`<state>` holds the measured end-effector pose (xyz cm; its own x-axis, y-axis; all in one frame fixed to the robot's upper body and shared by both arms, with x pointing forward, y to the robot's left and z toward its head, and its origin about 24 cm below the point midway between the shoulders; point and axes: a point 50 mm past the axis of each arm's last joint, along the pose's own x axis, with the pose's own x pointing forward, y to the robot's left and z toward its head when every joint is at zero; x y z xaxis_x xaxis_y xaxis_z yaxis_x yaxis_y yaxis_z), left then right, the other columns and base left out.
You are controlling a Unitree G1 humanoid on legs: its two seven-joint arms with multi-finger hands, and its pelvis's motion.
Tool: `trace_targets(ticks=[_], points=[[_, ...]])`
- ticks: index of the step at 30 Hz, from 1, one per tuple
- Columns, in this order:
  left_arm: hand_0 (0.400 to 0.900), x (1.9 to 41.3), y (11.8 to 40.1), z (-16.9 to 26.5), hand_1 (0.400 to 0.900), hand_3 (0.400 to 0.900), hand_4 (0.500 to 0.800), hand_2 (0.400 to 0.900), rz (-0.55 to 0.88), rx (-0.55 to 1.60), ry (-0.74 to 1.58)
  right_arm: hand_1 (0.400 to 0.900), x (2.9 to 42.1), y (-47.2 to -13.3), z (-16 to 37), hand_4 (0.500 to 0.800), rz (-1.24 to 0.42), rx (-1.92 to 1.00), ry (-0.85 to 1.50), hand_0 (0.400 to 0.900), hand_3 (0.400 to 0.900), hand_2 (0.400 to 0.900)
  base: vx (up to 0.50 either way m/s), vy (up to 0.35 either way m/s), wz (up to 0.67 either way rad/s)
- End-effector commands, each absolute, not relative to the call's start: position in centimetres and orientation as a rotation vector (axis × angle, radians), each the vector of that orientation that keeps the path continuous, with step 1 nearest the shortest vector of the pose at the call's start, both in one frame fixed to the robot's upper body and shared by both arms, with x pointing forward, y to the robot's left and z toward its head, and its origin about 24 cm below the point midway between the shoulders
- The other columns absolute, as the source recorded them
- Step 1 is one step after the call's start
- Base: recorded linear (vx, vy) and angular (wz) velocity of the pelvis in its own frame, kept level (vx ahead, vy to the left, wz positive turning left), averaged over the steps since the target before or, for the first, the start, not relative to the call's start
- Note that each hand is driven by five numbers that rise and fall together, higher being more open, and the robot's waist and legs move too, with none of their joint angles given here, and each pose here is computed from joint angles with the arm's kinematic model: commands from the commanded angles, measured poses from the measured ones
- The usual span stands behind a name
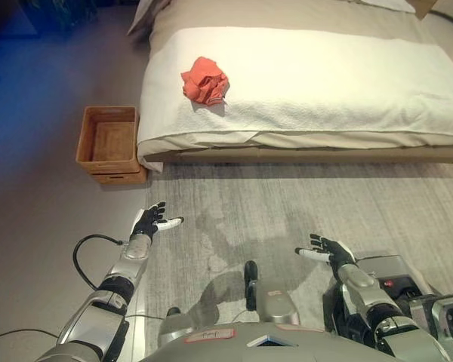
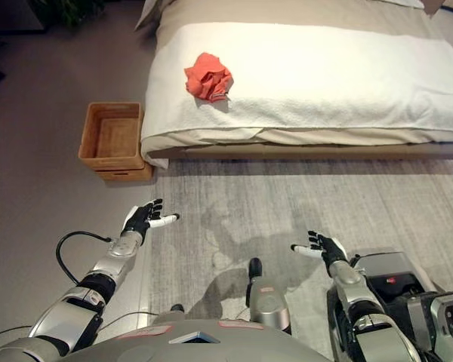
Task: Put the clothes on the bed into the basket.
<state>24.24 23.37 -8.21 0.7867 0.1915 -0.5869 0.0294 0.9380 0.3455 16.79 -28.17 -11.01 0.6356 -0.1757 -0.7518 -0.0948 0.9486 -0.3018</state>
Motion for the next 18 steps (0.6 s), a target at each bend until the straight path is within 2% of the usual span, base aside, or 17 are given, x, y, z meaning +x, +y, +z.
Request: trace_targets(ticks=[1,10,14,18], points=[[0.900,29.1,23.7,-3.4,0.900,0.900,0.800,0.900,0.136,0.353,0.429,0.900,19.7,-30.6,-8.0,0.800,-0.144,-0.361,0.720,0.900,0.900,0.900,0.169,-0.123,0.17],[0.900,30.8,23.0,-2.2,0.900,0.900,0.800,0.900,0.093,0.376,0.406,0.900,19.0,-32.4,-7.8,0.800,-0.182,-0.401,0.762,0.900,0.900,0.900,0.300,-0.295,0.02],[0.900,30.7,23.5,-2.1,0.900,0.900,0.800,0.900,0.110,0.377,0.407,0.900,20.0,-32.3,-7.2,0.800,-0.170,-0.422,0.739,0.900,0.900,0.900,0.219,-0.029,-0.54],[0.900,29.0,24.9,-3.4,0.900,0.900,0.800,0.900,0.145,0.356,0.457,0.900,20.7,-31.6,-6.9,0.800,-0.115,-0.458,0.712,0.900,0.900,0.900,0.389,0.071,-0.75]])
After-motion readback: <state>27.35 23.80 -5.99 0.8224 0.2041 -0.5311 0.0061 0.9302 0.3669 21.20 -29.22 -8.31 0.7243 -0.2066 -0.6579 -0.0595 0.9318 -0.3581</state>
